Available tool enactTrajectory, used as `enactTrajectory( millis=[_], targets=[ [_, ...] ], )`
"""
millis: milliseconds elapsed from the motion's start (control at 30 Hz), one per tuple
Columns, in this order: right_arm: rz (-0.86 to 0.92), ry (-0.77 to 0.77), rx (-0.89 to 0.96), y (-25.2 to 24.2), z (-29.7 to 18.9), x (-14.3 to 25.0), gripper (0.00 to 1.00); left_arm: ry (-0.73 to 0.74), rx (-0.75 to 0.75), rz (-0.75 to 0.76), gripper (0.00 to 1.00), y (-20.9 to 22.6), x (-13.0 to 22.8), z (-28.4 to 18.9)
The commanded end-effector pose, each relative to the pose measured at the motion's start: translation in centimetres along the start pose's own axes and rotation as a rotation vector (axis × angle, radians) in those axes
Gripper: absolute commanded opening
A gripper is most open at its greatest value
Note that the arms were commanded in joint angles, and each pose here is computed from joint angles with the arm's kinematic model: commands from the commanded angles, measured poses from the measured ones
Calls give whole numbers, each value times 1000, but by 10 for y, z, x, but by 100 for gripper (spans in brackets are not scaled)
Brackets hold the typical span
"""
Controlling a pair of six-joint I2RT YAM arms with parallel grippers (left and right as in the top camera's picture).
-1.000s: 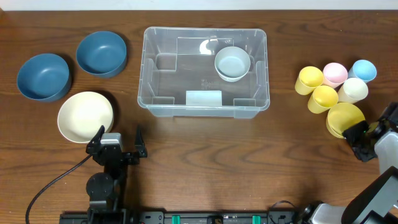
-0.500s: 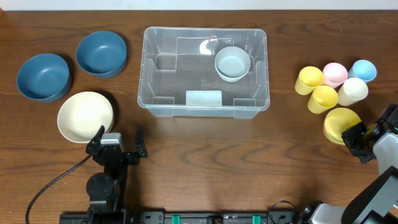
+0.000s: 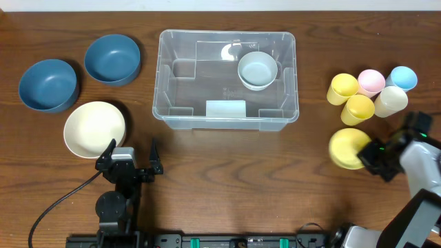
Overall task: Pack container
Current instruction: 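Carry the yellow bowl and stack it onto the bowls in container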
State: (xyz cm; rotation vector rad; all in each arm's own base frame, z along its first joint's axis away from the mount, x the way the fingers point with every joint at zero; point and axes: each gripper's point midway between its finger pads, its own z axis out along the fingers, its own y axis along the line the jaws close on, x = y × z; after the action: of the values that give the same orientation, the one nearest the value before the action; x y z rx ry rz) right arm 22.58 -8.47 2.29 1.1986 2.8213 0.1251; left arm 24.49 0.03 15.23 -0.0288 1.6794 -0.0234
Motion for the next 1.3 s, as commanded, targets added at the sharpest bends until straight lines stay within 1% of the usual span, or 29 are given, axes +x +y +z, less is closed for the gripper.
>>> enactTrajectory(
  millis=[0,167,300,500,600,700,767,833,1067,1167,1267],
  targets=[
    [-167,42,-5,24,0,29,1,50,-4,13,98,1,16,1],
    [-326,20,-41,56,-20,60,1,50,-4,13,98,1,16,1],
    [-475,0,-133,82,-42,92,1,50,-4,13,98,1,16,1],
    [-697,-55,-271,120,-87,138,1,50,-4,13,98,1,16,1],
    [-806,-72,-302,136,-111,158,1,50,-4,13,98,1,16,1],
    [-884,-118,-323,151,-137,169,1,50,-4,13,98,1,16,1],
    [-907,-182,-335,164,-157,168,1,50,-4,13,98,1,16,1],
    [-909,-275,-342,179,-180,158,1,50,-4,13,98,1,16,1],
    [-781,-613,-307,229,-252,89,1,50,-4,13,98,1,16,1],
    [-738,-742,-333,258,-274,66,1,50,-4,13,98,1,16,1],
    [-721,-817,-375,288,-278,51,1,50,-4,13,98,1,16,1]
  ],
)
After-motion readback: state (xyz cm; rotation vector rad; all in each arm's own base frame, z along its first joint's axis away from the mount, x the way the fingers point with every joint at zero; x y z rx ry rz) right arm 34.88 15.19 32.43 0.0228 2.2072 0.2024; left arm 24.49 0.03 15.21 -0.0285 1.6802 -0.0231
